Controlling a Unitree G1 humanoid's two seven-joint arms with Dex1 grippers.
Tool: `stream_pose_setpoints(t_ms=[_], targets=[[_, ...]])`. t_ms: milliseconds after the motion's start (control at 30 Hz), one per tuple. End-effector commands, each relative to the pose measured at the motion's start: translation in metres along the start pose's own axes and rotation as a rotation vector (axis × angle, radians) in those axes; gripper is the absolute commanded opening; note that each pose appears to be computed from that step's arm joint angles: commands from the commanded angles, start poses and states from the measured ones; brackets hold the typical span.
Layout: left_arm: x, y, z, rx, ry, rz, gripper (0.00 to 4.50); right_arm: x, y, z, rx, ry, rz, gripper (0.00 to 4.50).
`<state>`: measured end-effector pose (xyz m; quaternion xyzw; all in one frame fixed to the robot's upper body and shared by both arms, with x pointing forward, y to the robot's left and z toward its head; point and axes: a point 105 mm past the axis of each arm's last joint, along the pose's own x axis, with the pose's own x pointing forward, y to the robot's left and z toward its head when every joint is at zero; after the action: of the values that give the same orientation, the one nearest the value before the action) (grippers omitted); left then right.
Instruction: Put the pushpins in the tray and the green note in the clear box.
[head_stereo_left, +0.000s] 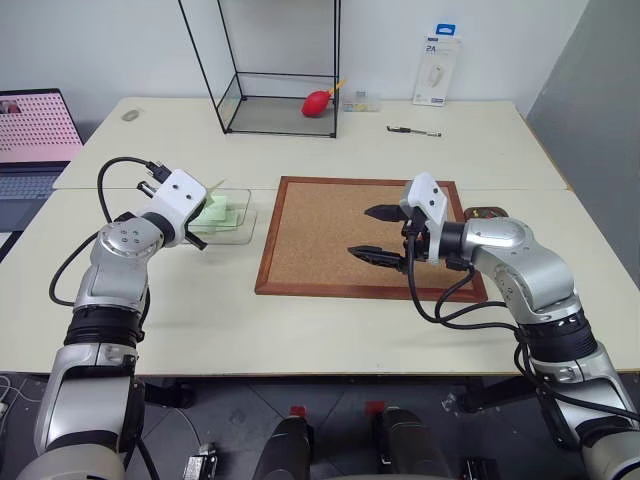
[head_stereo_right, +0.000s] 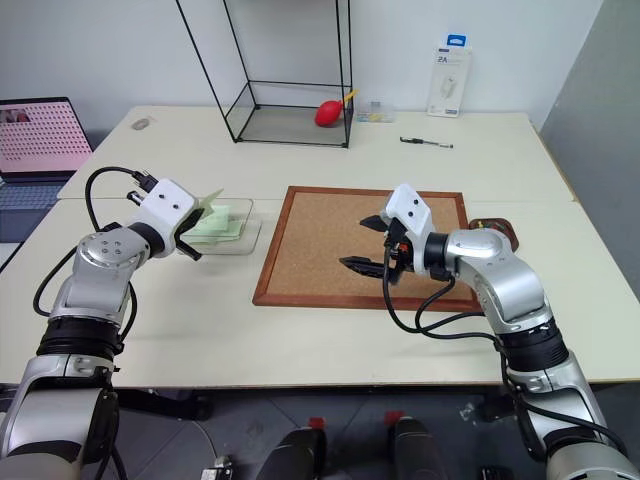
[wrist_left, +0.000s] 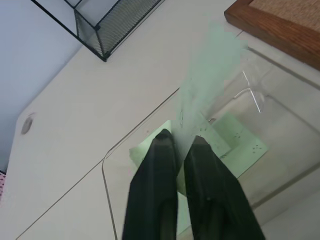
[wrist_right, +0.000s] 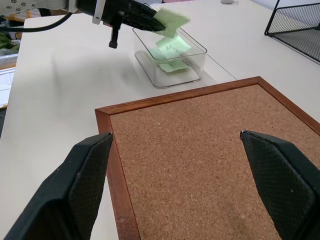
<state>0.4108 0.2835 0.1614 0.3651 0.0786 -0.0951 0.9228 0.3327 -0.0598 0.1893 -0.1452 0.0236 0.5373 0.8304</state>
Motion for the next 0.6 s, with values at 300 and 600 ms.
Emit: stream_pose_setpoints(t_ms=[300, 600], targets=[[-0.01, 0.014, 0.013, 0.07, -0.034, 0.031, 2.75, -0.002, 0.001, 0.019, -0.039, -0.042, 0.004, 4.33], [-0.032, 0.015, 0.033, -0.016, -0.108, -0.023, 4.41, -0.008, -0.001, 0.023, -0.036, -0.053, 0.001, 4.33]])
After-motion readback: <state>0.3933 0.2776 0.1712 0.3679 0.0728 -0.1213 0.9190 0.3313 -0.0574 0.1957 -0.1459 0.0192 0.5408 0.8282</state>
